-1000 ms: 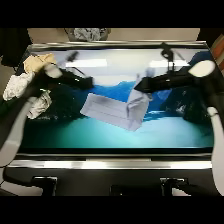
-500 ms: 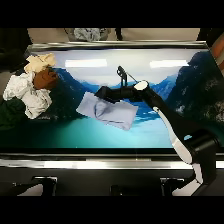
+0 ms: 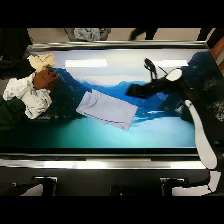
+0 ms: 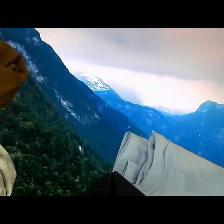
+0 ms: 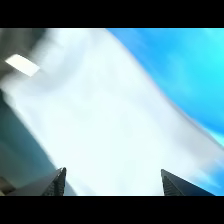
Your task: Fold the shirts.
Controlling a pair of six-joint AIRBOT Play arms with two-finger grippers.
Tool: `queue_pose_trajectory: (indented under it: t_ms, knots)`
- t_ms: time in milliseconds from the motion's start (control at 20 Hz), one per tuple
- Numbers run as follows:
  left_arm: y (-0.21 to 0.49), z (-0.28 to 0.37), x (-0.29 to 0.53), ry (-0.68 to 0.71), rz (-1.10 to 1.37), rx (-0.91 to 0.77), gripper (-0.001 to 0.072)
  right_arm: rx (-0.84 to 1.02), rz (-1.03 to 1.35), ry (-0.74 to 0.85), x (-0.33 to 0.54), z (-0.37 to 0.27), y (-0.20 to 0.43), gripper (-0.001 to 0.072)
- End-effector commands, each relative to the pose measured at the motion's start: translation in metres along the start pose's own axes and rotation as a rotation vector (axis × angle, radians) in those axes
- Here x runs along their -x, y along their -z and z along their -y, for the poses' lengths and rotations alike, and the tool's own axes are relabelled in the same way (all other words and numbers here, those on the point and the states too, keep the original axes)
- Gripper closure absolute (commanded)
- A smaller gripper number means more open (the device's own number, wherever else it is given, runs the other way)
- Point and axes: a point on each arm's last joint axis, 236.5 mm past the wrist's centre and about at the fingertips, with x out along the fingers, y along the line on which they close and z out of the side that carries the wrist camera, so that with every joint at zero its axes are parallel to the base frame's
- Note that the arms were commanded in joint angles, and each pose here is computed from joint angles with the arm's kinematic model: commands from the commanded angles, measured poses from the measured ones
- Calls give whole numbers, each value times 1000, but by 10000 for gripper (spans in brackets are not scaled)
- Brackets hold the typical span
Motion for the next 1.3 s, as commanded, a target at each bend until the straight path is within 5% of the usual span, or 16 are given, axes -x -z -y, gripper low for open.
queue_pose_trajectory:
  t_ms: [0, 150, 400, 450, 550, 800, 1000, 1250]
  knots:
    - [7, -2, -7, -1, -17, -19, 666, -175, -312, 211, 27, 86, 112, 34]
    - [5, -2, -7, -1, -9, -19, 666, -353, -39, -80, -44, 46, 96, 16]
    - [5, 1, -7, 13, -8, -12, 666, -449, 33, -160, -87, 30, 91, 95]
    - [5, 1, -7, 13, -8, -12, 666, -449, 61, -182, -90, 24, 83, 166]
    - [5, 1, -6, 13, -8, -12, 666, -435, 153, -237, -87, 13, 59, 653]
    - [5, 1, -7, 13, -8, -12, 666, -170, 355, -382, 10, -6, -20, 666]
    - [5, 1, -7, 13, -9, -12, 665, -203, 414, -122, 124, 90, -37, 666]
    - [7, 1, -7, 13, -16, -9, 665, -385, 573, 43, 262, 203, 13, 665]
